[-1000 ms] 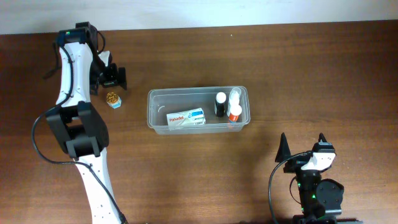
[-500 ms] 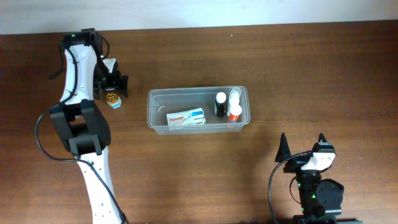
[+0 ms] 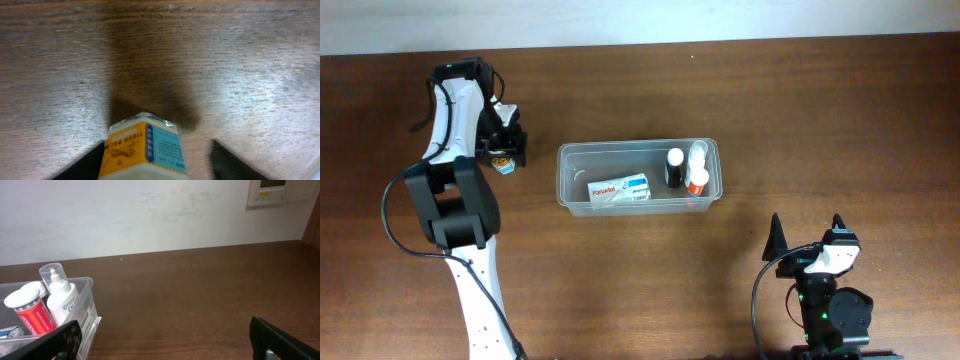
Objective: Pack container
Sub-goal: 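Lower the left gripper over the Tiger Balm jar and grasp it, then carry the Tiger Balm jar over the container and lower it inside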
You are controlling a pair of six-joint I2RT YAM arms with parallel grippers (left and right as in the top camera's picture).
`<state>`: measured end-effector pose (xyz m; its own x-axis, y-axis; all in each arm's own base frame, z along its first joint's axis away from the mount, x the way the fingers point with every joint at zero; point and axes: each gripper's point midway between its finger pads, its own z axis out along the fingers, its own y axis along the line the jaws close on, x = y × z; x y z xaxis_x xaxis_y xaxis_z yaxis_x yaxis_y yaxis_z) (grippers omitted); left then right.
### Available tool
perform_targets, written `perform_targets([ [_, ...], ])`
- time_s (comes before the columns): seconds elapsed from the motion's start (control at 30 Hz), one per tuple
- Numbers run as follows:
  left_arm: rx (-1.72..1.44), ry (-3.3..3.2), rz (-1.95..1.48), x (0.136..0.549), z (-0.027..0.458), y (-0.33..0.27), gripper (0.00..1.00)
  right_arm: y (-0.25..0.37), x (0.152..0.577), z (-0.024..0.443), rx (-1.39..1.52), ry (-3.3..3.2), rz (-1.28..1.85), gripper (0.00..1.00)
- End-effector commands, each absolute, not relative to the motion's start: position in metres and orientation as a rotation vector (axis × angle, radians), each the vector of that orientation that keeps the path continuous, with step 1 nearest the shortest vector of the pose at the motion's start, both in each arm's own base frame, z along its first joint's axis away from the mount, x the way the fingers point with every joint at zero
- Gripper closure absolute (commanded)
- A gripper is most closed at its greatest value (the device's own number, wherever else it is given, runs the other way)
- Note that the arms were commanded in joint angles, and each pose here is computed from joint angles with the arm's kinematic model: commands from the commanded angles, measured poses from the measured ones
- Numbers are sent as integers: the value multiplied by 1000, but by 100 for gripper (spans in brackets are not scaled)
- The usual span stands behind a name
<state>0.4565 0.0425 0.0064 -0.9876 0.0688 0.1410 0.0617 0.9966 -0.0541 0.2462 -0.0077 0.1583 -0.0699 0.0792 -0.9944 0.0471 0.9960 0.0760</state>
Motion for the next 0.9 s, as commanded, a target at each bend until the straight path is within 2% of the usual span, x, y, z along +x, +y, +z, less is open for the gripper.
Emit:
perform_targets([
  [0.0,-109,-2968,81,451,-4,42,60,-10,246,156,105,1645,18,2],
  [0.13,-100,-2970,80,452,-4,42,68,-10,246,156,105,1645,18,2],
  [0.5,-12,-2958,92,449,2,40,67,-10,246,156,105,1645,18,2],
  [0.87,-30,-3064,243,463,86,11,67,-10,246,156,104,1645,18,2],
])
